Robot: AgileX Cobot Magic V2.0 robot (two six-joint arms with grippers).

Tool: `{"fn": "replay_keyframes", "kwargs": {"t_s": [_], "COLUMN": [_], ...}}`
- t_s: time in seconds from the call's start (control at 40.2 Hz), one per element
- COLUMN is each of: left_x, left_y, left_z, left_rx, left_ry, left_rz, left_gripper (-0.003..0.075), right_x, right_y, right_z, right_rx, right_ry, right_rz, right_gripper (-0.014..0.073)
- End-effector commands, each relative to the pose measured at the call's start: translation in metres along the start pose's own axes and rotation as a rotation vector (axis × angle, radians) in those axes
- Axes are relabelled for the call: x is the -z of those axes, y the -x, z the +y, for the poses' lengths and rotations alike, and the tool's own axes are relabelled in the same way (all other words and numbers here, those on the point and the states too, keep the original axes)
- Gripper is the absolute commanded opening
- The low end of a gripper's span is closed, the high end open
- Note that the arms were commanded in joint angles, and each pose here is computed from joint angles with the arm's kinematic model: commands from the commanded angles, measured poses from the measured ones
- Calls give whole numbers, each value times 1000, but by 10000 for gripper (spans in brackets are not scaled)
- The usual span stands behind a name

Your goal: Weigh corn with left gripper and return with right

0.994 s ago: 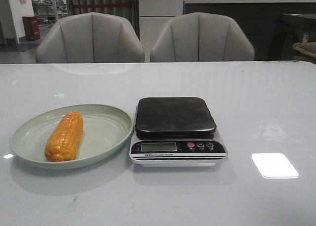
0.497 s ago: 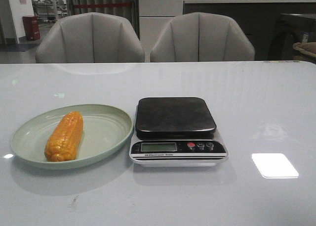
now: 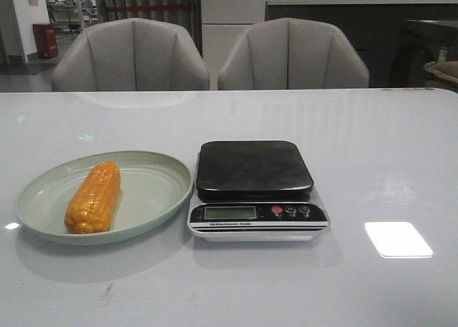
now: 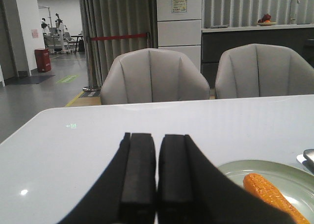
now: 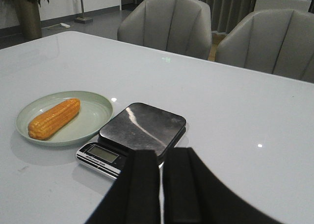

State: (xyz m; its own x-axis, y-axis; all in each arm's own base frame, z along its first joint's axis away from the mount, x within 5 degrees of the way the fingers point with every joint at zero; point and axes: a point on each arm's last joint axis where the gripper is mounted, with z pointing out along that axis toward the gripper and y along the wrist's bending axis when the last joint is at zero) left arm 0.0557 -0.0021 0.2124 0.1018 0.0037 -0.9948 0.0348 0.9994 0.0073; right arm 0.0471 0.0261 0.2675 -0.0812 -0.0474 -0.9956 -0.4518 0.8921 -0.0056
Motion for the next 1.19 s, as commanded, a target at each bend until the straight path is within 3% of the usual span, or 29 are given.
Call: {"fn": "replay_keyframes", "kwargs": {"t_s": [0.0, 0.348, 0.87, 1.169], "left_x": [2, 2, 2, 2], "left_y": [9, 9, 9, 9], "left_z": [-1, -1, -1, -1], "left_rx": [11, 11, 11, 11], "left_ry": [-19, -19, -19, -19], "left_rz": [-103, -103, -101, -101], "left_gripper": [114, 114, 114, 114], "right_x": [1, 1, -2, -2], "right_y": [15, -11, -58, -59], "right_z": [-4, -18, -23, -23], "right_rx": [49, 53, -4, -2], "right_ry": [-58, -306, -396, -397], "right_rz": [-98, -126, -220, -225], "right_gripper": [199, 199, 199, 199]}}
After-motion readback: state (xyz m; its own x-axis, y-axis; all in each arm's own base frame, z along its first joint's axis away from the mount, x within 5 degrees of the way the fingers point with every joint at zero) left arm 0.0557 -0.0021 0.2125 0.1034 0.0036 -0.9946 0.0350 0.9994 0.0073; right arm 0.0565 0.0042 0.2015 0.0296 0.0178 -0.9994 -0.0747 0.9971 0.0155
